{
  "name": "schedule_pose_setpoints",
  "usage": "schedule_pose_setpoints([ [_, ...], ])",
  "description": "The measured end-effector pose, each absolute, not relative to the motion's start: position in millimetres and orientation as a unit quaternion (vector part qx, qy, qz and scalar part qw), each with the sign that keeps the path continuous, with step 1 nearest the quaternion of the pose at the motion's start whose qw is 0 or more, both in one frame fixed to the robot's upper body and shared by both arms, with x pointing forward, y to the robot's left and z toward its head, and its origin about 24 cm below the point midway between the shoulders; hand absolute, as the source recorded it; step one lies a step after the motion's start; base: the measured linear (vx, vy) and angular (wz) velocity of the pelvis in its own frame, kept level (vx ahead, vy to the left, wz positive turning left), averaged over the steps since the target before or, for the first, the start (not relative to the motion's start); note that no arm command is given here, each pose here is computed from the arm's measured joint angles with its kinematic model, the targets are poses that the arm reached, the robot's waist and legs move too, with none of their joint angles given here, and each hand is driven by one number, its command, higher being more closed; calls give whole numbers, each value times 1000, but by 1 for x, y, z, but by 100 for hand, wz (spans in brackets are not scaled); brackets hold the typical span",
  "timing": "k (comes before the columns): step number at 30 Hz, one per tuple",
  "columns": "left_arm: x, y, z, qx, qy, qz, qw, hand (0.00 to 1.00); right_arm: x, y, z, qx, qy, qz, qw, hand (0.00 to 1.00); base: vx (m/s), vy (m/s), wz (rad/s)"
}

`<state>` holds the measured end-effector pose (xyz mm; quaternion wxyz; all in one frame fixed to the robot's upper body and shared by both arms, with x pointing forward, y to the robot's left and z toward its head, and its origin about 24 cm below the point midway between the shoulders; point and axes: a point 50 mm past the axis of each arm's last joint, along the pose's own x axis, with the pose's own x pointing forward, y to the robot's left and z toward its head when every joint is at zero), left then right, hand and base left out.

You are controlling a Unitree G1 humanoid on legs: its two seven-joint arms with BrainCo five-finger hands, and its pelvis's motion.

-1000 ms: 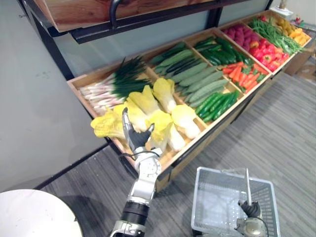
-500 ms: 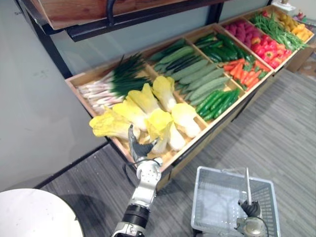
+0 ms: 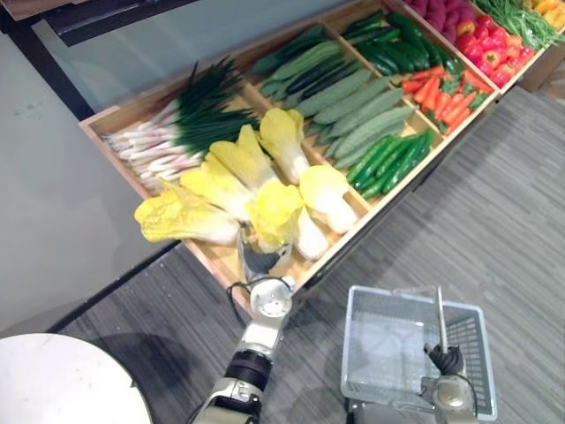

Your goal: Pick vegetable in the basket

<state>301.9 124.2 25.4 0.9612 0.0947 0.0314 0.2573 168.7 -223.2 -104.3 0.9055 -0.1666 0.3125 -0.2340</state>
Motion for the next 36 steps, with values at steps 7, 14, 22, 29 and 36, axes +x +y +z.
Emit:
schedule_pose_setpoints([
  [7,304,119,29,98,24,247,964,0,170,-220,-104,-168,309,-227,908,100,0,0,0],
  [14,302,99,29,109,11,193,975,0,173,-220,-101,-169,299,-228,911,100,0,0,0],
  [22,303,101,29,118,2,178,977,100,175,-220,-100,-169,295,-228,912,100,0,0,0],
  [29,301,102,22,132,12,171,976,100,173,-218,-100,-171,297,-223,913,100,-8,-6,-4],
  [36,300,103,21,135,14,171,976,100,169,-219,-103,-172,303,-224,910,100,-3,-2,-1],
])
